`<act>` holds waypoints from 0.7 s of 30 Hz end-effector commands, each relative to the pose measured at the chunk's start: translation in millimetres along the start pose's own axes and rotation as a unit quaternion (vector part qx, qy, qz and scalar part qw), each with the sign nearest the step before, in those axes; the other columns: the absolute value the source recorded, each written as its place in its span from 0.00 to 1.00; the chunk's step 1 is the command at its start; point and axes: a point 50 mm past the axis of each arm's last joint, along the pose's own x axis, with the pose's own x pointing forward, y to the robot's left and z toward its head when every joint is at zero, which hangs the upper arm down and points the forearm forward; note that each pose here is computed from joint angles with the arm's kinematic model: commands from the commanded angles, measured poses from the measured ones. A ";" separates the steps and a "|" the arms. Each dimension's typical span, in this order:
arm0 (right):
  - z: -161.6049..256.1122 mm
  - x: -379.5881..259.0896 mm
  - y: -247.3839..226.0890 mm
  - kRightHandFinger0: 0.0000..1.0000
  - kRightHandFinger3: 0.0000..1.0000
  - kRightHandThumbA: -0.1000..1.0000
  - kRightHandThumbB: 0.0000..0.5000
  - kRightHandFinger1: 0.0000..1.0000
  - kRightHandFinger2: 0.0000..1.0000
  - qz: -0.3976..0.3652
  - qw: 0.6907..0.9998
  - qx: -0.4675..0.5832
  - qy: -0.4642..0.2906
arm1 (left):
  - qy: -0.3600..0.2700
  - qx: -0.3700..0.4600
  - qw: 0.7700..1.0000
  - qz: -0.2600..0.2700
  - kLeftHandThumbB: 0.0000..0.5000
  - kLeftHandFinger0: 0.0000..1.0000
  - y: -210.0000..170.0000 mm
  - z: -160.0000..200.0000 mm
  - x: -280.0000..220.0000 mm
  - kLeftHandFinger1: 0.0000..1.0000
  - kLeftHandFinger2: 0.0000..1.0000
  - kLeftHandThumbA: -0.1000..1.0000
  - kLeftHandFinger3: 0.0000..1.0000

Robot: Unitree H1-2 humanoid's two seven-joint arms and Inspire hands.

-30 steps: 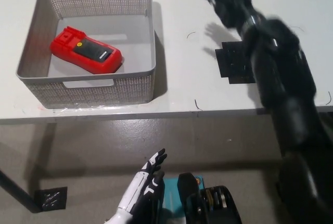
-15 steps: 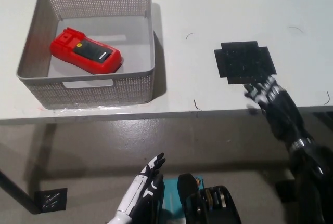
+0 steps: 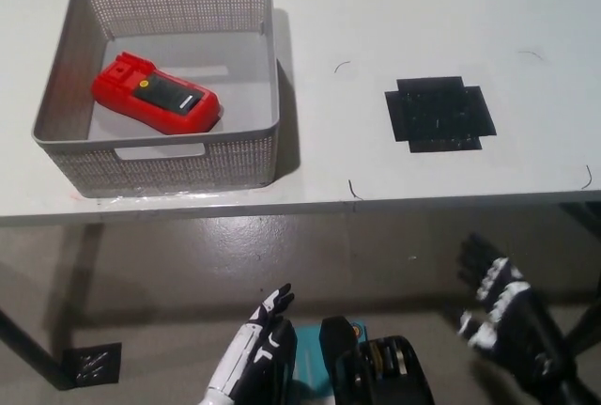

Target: Use the right hand to pick up a multimeter on the right side and put it into a container on the left side

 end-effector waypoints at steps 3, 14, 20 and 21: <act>-5.4 -13.1 16.9 1.00 1.00 1.00 0.92 1.00 1.00 0.095 0.987 -0.106 -0.079 | -0.041 -0.024 0.998 0.044 0.94 1.00 11.6 11.9 7.6 1.00 1.00 1.00 1.00; -62.1 -17.2 3.6 1.00 1.00 1.00 0.79 1.00 1.00 0.077 0.989 -0.125 0.001 | -0.032 -0.038 0.996 0.068 0.97 1.00 13.0 8.8 3.6 1.00 1.00 1.00 1.00; -72.2 -9.3 -3.4 1.00 1.00 1.00 0.78 1.00 1.00 0.075 0.990 -0.118 0.020 | -0.028 -0.036 0.996 0.077 0.97 1.00 16.2 6.4 3.1 1.00 1.00 1.00 1.00; -74.7 -12.3 -2.4 1.00 1.00 1.00 0.81 1.00 1.00 0.076 0.990 -0.116 0.029 | -0.024 -0.037 0.996 0.081 0.97 1.00 14.5 4.6 -2.5 1.00 1.00 1.00 1.00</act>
